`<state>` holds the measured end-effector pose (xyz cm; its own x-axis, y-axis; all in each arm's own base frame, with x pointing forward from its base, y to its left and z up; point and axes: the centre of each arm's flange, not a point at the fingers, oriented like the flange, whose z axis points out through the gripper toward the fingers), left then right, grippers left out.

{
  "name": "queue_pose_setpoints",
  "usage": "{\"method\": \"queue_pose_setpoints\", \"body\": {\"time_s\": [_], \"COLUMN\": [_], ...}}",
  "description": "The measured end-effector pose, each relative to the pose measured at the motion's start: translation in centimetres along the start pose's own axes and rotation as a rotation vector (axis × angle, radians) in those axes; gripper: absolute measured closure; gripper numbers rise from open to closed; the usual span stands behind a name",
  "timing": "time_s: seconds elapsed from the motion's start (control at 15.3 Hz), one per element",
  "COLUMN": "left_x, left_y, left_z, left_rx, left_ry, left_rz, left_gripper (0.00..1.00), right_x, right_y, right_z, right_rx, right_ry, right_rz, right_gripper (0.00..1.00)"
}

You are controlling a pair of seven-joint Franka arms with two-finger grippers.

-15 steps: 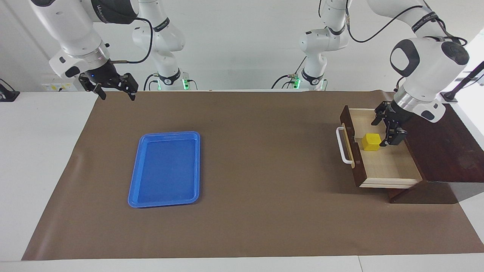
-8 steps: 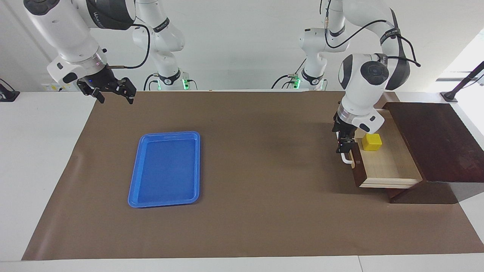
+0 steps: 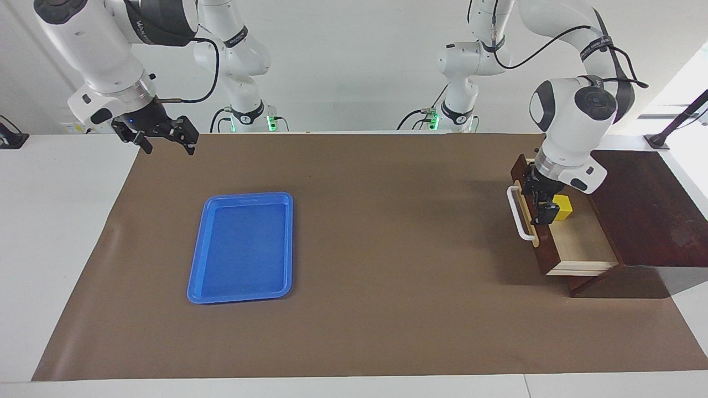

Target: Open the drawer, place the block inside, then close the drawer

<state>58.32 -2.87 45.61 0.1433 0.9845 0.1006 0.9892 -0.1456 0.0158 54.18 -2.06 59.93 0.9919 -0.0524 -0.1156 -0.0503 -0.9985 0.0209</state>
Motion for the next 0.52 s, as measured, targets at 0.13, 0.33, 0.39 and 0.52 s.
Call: {"method": "queue_pose_setpoints", "body": {"time_s": [0.13, 0.33, 0.39, 0.52], "left_x": [2.8, 7.6, 9.1, 10.1], "left_y": [-0.3, -1.2, -1.6, -1.8], "left_z": [0.2, 0.7, 0.8, 0.9], "left_rx": [0.004, 0.014, 0.015, 0.015], "left_ry": [0.01, 0.013, 0.014, 0.011], "left_rz": [0.008, 0.069, 0.097, 0.145], "left_gripper": [0.0, 0.0, 0.0, 0.0], "right_x": [0.0, -0.2, -0.2, -0.2], "right_y": [0.1, 0.2, 0.1, -0.1], "right_z": [0.1, 0.3, 0.2, 0.1], "right_rx": [0.0, 0.001, 0.001, 0.0], "right_ry": [-0.009, -0.028, -0.03, -0.031], "right_rz": [0.001, 0.004, 0.002, -0.003], "right_gripper": [0.0, 0.0, 0.0, 0.0]}}
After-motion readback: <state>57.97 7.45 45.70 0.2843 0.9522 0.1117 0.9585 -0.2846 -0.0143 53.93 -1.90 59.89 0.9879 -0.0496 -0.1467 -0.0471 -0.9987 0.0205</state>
